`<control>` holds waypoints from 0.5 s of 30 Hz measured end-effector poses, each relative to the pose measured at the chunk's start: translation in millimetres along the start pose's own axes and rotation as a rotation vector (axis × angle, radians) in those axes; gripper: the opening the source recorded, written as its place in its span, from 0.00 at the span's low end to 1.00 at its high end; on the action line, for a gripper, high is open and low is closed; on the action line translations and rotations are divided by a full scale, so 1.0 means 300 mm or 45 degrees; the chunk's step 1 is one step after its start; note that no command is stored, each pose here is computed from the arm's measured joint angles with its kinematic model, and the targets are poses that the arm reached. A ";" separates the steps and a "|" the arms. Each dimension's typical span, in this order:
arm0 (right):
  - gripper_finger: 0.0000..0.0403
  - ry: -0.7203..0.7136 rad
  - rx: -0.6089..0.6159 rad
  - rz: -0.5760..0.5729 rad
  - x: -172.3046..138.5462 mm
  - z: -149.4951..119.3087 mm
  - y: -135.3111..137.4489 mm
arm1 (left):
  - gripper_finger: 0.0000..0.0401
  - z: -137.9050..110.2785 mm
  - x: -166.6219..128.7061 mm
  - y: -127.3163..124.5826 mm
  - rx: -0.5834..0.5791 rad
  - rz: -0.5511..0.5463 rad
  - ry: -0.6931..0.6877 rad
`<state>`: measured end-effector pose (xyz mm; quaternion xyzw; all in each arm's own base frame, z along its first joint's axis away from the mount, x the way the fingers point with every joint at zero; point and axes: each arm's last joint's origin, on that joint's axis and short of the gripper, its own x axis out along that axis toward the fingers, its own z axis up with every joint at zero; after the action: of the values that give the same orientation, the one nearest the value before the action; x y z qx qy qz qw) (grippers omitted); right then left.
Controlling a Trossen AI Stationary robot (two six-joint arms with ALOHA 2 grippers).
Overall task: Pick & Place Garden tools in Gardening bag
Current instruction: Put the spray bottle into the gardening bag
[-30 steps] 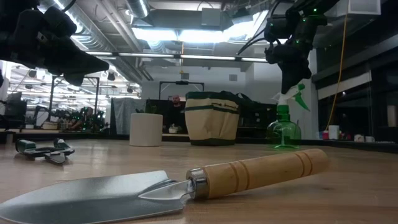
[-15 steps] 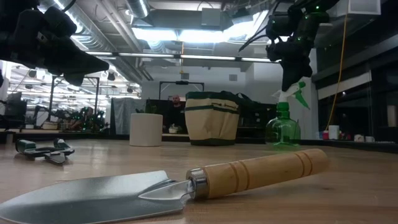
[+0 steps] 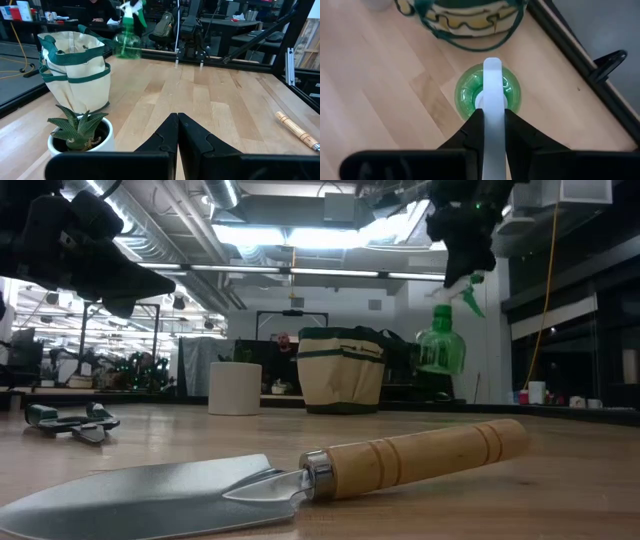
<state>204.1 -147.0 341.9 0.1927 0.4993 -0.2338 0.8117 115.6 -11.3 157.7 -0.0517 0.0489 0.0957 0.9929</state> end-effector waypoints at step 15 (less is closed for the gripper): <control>0.13 -0.096 0.035 -0.013 -0.082 0.034 0.006 | 0.01 0.000 0.000 0.000 0.000 0.000 0.001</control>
<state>202.7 -146.4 368.5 0.1923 0.4661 -0.2519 0.8260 115.6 -11.3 157.6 -0.0515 0.0494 0.0956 0.9929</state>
